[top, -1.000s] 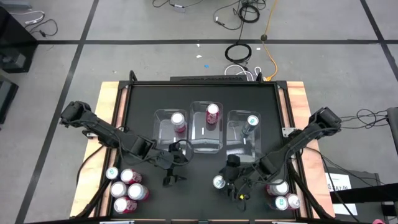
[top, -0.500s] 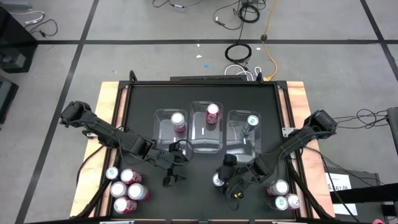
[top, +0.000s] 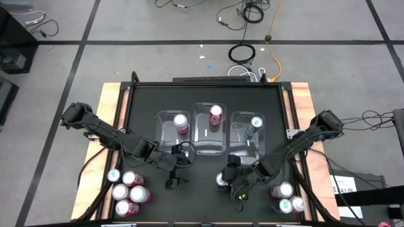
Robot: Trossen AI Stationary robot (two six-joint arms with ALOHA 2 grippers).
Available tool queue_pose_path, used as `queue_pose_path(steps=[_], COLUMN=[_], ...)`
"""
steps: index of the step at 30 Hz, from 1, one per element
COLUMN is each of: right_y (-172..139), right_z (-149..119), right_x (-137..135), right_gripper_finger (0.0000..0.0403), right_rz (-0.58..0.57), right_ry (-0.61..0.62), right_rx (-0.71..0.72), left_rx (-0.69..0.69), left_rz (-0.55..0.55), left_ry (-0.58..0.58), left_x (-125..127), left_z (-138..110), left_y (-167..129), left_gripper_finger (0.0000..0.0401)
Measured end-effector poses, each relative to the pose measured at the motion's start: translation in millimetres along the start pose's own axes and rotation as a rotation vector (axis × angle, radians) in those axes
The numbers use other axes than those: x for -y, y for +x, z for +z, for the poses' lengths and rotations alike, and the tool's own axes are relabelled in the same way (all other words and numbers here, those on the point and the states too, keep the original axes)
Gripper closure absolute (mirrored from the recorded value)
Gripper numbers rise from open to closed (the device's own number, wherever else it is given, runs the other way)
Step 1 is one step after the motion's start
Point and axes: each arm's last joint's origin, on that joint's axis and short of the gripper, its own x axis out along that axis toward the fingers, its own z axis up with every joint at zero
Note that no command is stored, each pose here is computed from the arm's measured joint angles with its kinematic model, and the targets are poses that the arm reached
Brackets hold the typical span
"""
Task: Sort soda cans
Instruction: Put the center silver blue soda can into the middle right transparent bin
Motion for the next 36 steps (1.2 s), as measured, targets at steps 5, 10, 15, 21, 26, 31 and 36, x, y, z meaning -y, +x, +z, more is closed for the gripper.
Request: queue_pose_path(steps=[5, 10, 15, 21, 26, 31, 36], right_y=[-33, -66, -92, -116, -130, -115, -88], right_z=[30, 58, 66, 40, 19, -13, -31], right_x=[-5, 1, 12, 27, 38, 63, 91], right_gripper_finger=[0.0188, 0.0177, 0.0181, 0.0181, 0.0181, 0.0179, 0.0178], right_rz=[-0.019, -0.147, -0.339, -0.507, -0.558, -0.571, -0.523], right_ry=[-0.052, 0.008, 0.036, 0.129, 0.221, 0.35, 0.487], right_rx=[0.001, -0.031, -0.061, -0.181, -0.106, -0.036, 0.009], left_rx=[0.0, 0.0, 0.001, 0.001, 0.001, 0.001, 0.001], left_rz=[0.0, 0.0, 0.0, 0.0, 0.0, 0.001, 0.001], left_ry=[0.001, 0.001, 0.001, 0.001, 0.002, 0.004, 0.004], left_x=[0, 0, 0, 0, 0, 0, 0], left_z=[0, 0, 0, 0, 0, 0, 0], left_y=[0, 0, 0, 0, 0, 0, 0], left_gripper_finger=[0.0015, 0.0015, 0.0015, 0.0015, 0.0015, 0.0015, 0.0015])
